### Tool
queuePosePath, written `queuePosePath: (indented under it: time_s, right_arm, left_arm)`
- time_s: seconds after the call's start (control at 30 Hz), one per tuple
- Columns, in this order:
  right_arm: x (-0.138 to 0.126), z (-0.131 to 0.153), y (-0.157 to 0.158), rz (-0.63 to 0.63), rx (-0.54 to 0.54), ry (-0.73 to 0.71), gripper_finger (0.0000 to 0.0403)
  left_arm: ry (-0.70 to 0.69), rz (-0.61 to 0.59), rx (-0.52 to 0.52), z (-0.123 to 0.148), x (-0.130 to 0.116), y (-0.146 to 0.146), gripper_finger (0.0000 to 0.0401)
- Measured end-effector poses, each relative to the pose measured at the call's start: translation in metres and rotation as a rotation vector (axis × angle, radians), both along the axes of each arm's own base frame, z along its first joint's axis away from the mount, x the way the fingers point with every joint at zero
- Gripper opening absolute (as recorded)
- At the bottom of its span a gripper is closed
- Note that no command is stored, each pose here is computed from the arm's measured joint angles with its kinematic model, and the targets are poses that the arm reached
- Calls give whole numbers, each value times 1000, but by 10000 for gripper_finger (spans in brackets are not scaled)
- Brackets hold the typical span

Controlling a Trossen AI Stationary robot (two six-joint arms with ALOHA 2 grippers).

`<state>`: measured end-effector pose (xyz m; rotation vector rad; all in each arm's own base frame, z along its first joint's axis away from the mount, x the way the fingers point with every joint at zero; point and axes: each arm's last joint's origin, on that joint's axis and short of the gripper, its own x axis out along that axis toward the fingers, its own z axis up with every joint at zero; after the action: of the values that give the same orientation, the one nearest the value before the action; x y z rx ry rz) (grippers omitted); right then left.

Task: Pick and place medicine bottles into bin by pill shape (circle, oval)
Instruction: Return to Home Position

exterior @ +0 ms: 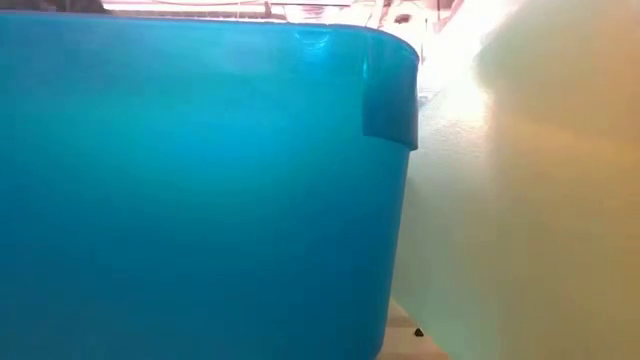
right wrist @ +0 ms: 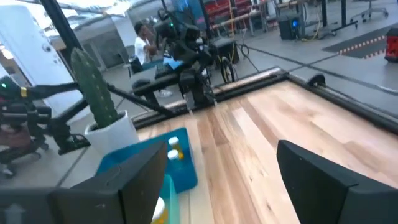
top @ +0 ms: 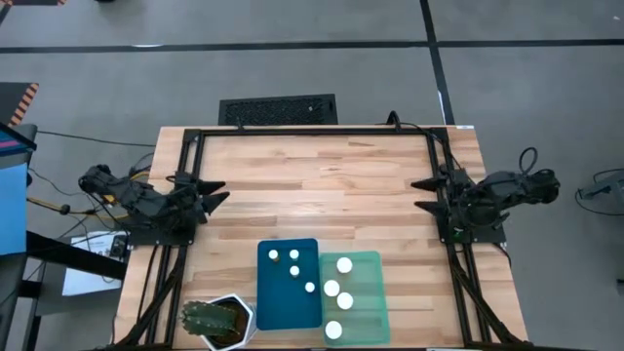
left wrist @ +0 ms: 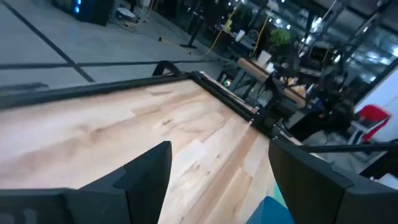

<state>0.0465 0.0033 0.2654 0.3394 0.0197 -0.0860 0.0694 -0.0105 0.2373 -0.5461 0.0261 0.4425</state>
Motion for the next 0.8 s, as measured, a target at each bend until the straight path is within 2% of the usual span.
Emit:
queuePosePath:
  time_s: [0.2,0.43,0.63,0.8]
  right_arm:
    - [19,-29,6,0,9,11,311]
    - [36,-60,12,-1,51,-38,311]
    - [47,-88,15,0,84,-83,311]
    - [49,-94,16,1,91,-93,311]
  left_arm:
    - [-36,0,-44,-37,-1,0,261]
    - [31,4,-58,-63,6,-3,261]
    - [40,12,-44,-64,7,-4,261]
    - [42,35,-30,-65,7,-3,261]
